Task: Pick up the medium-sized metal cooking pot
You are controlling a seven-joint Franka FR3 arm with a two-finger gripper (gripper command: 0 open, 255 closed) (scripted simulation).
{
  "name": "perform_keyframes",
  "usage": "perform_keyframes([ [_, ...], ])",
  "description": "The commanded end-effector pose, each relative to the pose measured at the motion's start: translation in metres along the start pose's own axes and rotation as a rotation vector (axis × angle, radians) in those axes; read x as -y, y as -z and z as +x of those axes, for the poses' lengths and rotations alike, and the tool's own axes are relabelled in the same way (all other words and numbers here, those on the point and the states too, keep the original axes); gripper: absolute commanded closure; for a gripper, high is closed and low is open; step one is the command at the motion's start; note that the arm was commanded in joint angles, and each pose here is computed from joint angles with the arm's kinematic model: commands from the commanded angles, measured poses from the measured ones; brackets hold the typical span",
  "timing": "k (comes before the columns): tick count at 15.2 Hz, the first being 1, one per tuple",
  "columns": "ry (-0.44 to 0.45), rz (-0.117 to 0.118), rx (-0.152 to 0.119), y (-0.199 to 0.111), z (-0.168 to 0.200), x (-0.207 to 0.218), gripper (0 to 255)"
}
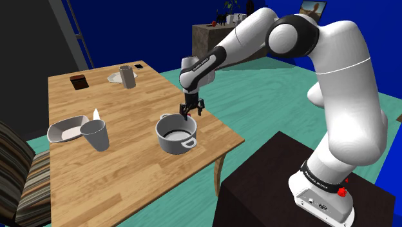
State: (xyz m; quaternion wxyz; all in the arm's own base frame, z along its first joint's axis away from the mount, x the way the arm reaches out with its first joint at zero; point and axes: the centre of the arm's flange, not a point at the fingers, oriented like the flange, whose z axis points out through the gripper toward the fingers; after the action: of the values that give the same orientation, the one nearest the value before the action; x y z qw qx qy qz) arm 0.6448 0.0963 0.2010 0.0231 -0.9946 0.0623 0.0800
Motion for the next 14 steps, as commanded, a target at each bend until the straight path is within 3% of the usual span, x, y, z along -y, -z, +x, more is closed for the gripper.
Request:
perform_keyframes([
  [1, 0.000, 0.000, -0.001, -0.011, 0.002, -0.001, 0],
  [5, 0.000, 0.000, -0.001, -0.024, 0.004, -0.001, 0],
  [6, 0.000, 0.000, -0.001, -0.024, 0.004, -0.001, 255],
  [14, 0.000, 0.000, -0.001, -0.024, 0.004, -0.001, 255],
])
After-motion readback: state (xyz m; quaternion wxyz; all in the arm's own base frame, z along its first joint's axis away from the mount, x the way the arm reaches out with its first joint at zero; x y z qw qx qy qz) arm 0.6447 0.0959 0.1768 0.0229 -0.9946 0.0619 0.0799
